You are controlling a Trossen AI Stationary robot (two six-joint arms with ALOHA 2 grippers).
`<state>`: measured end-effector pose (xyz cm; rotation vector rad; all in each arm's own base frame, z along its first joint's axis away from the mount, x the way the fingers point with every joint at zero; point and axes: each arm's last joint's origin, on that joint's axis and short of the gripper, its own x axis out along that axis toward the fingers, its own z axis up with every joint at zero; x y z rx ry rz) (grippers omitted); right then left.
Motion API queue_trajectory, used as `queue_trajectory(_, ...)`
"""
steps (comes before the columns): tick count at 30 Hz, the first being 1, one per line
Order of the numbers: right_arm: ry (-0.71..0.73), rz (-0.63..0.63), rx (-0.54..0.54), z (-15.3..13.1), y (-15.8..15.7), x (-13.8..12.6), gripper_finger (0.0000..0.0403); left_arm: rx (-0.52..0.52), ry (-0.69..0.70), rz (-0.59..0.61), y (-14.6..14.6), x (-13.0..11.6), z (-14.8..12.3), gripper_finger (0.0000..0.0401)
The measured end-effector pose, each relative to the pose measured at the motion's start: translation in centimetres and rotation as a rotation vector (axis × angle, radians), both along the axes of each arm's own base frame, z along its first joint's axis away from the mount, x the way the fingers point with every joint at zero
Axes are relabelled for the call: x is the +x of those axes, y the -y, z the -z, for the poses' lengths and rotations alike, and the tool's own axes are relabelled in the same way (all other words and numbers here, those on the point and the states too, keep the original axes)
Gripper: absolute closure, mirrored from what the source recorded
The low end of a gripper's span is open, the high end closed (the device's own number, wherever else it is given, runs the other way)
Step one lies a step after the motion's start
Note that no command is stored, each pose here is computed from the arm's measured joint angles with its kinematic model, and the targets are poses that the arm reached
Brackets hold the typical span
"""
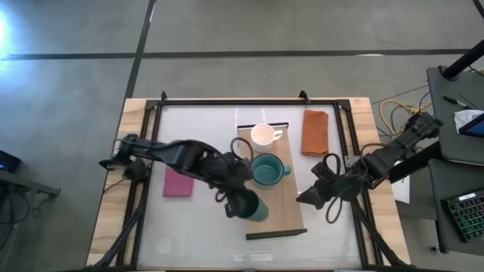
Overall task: Stack small to large cups/mugs on shelf
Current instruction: Put the blue cup on the shelf
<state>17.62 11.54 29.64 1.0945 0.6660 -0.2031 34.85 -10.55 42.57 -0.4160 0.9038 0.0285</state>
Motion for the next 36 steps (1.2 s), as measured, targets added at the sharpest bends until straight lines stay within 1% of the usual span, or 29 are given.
queue_trajectory(3, 0.045, -0.020, -0.028, -1.4, -0.1, 0.2, 0.0216, 0.060, 0.014, 0.075, 0.4, 1.5, 0.8, 0.0401)
queue_trajectory(8, 0.063, -0.046, -0.092, -2.3, -0.8, 1.1, 0.0230, 0.098, 0.075, 0.124, 0.8, 3.6, 1.6, 0.0401)
queue_trajectory(12, 0.049, -0.085, -0.144, -2.6, -1.6, 2.1, 0.0261, 0.124, 0.086, 0.137, 0.5, 4.5, 2.2, 0.0401)
queue_trajectory(20, -0.067, -0.110, -0.233, -3.3, -2.3, 3.0, 0.0334, 0.134, 0.076, 0.126, -0.5, 5.0, 2.6, 0.0401)
queue_trajectory(28, -0.053, -0.132, -0.216, -3.2, -3.6, 3.6, 0.0389, 0.122, 0.060, 0.116, -1.0, 5.3, 3.0, 0.0401)
queue_trajectory(33, -0.026, -0.118, -0.194, -2.2, -4.2, 4.4, 0.0394, 0.080, 0.096, 0.142, -0.8, 6.0, 3.6, 0.0401)
queue_trajectory(36, -0.015, -0.114, -0.187, -1.6, -4.7, 4.9, 0.0394, 0.073, 0.100, 0.148, -0.7, 6.2, 3.8, 0.0401)
